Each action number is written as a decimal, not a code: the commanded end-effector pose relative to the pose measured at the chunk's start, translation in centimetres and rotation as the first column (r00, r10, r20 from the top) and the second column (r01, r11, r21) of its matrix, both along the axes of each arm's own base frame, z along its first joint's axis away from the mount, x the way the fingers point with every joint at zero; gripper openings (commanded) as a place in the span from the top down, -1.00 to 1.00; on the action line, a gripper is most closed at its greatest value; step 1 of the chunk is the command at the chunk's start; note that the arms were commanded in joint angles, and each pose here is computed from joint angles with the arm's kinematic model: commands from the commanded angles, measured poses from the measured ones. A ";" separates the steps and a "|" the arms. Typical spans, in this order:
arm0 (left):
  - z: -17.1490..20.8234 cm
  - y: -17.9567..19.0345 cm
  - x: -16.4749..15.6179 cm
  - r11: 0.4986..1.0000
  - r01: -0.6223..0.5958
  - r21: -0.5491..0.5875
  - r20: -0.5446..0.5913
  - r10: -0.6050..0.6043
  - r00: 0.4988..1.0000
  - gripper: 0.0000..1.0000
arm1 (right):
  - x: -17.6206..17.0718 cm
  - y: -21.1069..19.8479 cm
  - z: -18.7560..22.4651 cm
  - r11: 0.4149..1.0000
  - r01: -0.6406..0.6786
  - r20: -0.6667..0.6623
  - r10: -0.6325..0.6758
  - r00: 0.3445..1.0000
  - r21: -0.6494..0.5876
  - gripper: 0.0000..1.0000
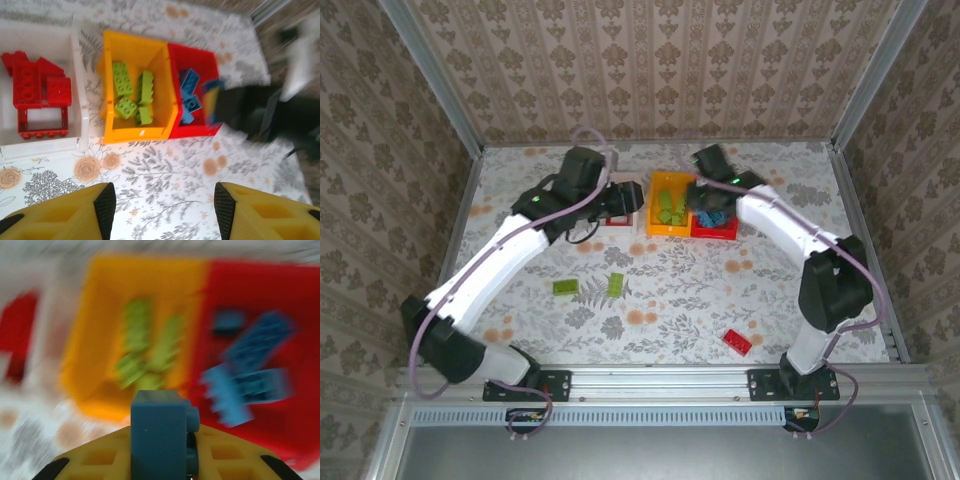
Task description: Sort the legos into containers by color
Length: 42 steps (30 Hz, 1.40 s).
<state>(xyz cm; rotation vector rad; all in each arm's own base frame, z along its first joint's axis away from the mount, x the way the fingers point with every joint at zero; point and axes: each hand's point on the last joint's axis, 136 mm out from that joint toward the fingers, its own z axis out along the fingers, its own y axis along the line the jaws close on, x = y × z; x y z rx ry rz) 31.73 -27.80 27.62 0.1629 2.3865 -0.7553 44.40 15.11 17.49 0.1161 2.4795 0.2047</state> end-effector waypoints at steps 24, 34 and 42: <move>-4.8 -6.5 0.6 0.980 0.175 0.093 -0.096 -0.166 0.981 -0.15 | 7.5 -2.5 -7.1 0.961 0.235 -0.230 -0.198 0.953 0.145 0.46; -4.8 -5.9 -0.1 0.981 0.168 0.102 -0.092 -0.159 0.983 -0.15 | 7.0 -2.5 -6.7 0.954 0.246 -0.234 -0.204 0.951 0.171 0.03; -5.0 -6.8 -0.6 0.968 0.231 0.099 -0.088 -0.223 0.971 -0.22 | 6.5 -3.2 -1.8 0.957 0.234 -0.132 -0.213 0.968 0.173 -0.07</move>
